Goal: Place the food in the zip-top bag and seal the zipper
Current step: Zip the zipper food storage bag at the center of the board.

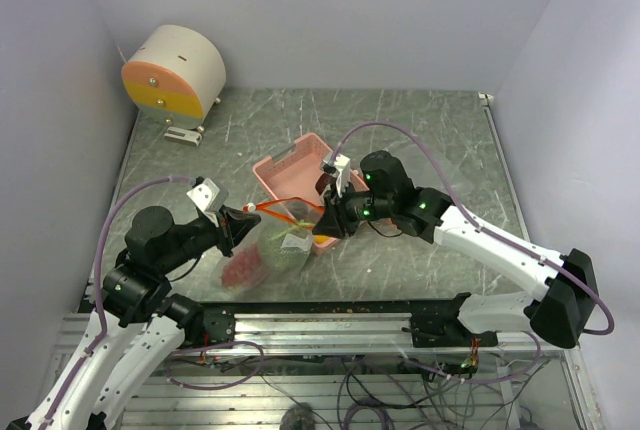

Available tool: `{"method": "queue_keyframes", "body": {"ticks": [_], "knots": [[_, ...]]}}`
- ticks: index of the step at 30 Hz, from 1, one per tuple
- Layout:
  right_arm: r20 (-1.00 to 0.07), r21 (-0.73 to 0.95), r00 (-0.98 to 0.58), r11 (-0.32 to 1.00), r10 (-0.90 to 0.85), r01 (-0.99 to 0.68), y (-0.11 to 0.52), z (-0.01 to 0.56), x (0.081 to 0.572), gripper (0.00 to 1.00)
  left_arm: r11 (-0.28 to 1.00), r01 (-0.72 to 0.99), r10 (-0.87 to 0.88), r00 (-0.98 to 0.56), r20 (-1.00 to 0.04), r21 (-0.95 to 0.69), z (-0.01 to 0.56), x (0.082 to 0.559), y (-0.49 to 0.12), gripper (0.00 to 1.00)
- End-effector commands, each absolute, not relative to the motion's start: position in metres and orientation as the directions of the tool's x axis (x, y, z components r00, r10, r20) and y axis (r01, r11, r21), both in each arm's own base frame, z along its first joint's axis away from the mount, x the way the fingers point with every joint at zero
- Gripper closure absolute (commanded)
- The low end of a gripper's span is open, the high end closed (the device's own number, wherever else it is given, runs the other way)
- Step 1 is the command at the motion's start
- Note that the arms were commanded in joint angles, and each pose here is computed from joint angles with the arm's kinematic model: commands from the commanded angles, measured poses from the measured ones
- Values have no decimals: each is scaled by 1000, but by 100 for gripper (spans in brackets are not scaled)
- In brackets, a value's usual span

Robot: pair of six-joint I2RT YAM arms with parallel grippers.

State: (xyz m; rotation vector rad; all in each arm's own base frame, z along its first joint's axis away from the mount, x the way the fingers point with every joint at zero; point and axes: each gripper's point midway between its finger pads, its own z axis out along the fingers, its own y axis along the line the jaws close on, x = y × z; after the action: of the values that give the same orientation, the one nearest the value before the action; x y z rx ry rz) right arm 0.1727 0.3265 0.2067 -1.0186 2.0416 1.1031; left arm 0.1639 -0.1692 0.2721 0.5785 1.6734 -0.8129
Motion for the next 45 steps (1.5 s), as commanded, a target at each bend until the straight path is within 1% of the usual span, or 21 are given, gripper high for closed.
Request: {"method": "queue_keyframes", "body": {"ticks": [1, 5, 8, 13, 16, 18, 23, 27, 30, 32, 34, 37, 38, 40, 43, 45], "knots": [[-806, 363, -500, 402, -317, -840, 323, 216, 184, 85, 636, 744, -65, -209, -976, -202, 285, 164, -170, 93], [-847, 319, -457, 428, -271, -846, 317, 236, 191, 89, 635, 747, -62, -205, -977, -197, 285, 164, -170, 93], [-877, 307, -420, 400, -234, -864, 322, 251, 192, 90, 632, 750, -62, -204, -977, -196, 285, 164, -170, 93], [-902, 299, -371, 299, -223, -906, 342, 259, 192, 90, 618, 761, -62, -204, -977, -198, 286, 162, -172, 93], [-904, 309, -354, 207, -239, -928, 355, 255, 186, 89, 614, 765, -59, -202, -978, -195, 287, 161, -173, 93], [-896, 332, -361, 147, -261, -932, 362, 248, 181, 89, 614, 766, -56, -200, -978, -191, 289, 160, -172, 93], [-895, 367, -372, 69, -245, -928, 377, 247, 178, 89, 614, 767, -55, -193, -980, -186, 290, 160, -172, 93], [-890, 417, -399, -36, -221, -908, 389, 251, 166, 89, 608, 771, -61, -194, -979, -191, 291, 161, -174, 93], [-894, 419, -387, -112, -225, -901, 399, 253, 150, 89, 606, 771, -62, -199, -978, -196, 289, 163, -176, 93], [-897, 410, -370, -141, -241, -901, 408, 251, 139, 88, 604, 772, -62, -203, -977, -199, 288, 164, -177, 93], [-893, 403, -357, -132, -274, -906, 416, 243, 135, 86, 601, 774, -62, -204, -977, -200, 289, 165, -178, 93], [-871, 411, -372, -61, -321, -910, 419, 224, 140, 81, 600, 775, -65, -202, -977, -200, 290, 165, -179, 93], [-867, 408, -380, -19, -322, -913, 418, 221, 146, 76, 600, 775, -65, -200, -978, -199, 291, 166, -179, 93], [-871, 371, -387, 112, -303, -922, 410, 219, 167, 62, 602, 773, -64, -203, -977, -200, 290, 165, -178, 93], [-893, 331, -384, 235, -235, -914, 393, 235, 190, 41, 605, 770, -63, -205, -977, -201, 289, 165, -177, 93], [-908, 303, -371, 303, -197, -903, 382, 247, 202, 35, 606, 770, -64, -206, -977, -202, 289, 164, -176, 93]]}}
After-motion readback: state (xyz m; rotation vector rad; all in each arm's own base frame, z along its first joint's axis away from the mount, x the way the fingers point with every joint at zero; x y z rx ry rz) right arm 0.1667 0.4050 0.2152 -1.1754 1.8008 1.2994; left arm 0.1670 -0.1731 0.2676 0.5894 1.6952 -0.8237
